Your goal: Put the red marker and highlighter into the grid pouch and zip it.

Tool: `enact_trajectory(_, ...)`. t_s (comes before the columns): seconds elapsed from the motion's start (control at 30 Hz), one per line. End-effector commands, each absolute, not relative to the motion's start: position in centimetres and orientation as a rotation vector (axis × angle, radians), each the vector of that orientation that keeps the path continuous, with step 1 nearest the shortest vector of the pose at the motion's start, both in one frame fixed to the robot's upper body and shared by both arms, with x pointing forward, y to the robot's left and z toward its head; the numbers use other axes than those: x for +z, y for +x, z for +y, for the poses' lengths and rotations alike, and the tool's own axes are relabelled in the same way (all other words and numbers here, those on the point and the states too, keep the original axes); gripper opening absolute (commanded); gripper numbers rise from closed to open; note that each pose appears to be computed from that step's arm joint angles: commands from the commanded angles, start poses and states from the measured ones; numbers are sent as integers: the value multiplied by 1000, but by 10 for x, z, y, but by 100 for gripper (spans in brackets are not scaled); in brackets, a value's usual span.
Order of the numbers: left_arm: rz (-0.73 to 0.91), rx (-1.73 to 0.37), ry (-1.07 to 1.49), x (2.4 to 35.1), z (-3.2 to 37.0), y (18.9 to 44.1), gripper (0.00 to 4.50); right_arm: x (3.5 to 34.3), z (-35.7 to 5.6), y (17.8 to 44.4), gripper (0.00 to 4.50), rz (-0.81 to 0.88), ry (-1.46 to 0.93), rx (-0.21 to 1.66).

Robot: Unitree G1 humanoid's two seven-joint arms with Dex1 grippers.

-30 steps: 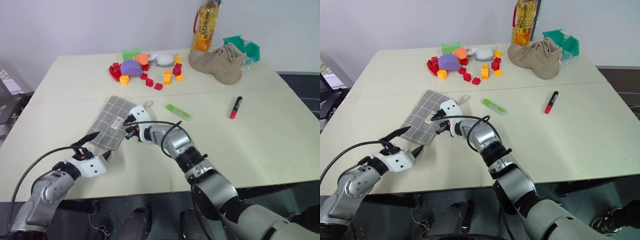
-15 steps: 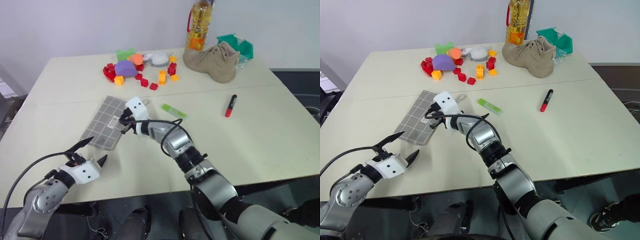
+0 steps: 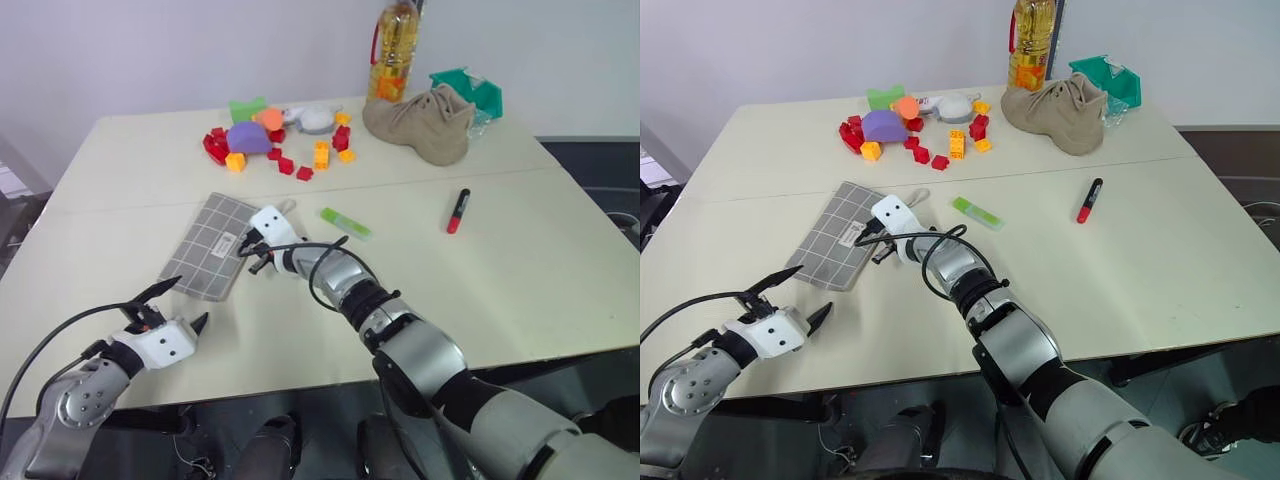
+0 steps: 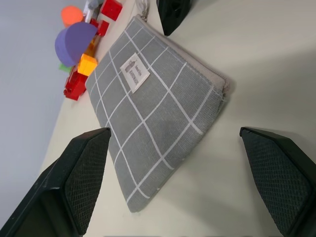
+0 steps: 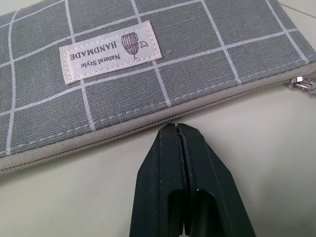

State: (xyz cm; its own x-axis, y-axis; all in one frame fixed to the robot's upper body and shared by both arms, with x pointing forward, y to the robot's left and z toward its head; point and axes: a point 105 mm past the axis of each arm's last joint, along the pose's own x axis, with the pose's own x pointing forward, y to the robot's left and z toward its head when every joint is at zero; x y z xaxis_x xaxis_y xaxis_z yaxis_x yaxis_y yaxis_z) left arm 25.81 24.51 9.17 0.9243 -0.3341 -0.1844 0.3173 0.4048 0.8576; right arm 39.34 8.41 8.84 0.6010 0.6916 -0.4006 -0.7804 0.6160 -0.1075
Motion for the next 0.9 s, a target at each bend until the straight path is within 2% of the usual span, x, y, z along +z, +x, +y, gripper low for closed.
enact_trajectory(0.03,8,-408,1111,93,251,269,450,98,127,367,4,285,-261,989)
enact_trajectory(0.23,-6,-464,1120,86,236,285,450,123,99,373,4,147,-182,989)
enact_trajectory(0.3,-14,-492,1108,83,229,289,398,129,85,372,0,126,-147,961)
enact_trajectory(0.33,-18,-501,1103,82,226,290,361,130,81,370,0,124,-136,952)
enact_trajectory(0.57,-56,-489,1056,90,221,299,7,146,34,365,0,66,-97,829)
enact_trajectory(0.77,-110,-452,1027,101,223,300,7,150,19,361,0,65,-97,817)
enact_trajectory(0.9,-197,-371,904,126,222,300,7,150,21,356,0,37,-162,844)
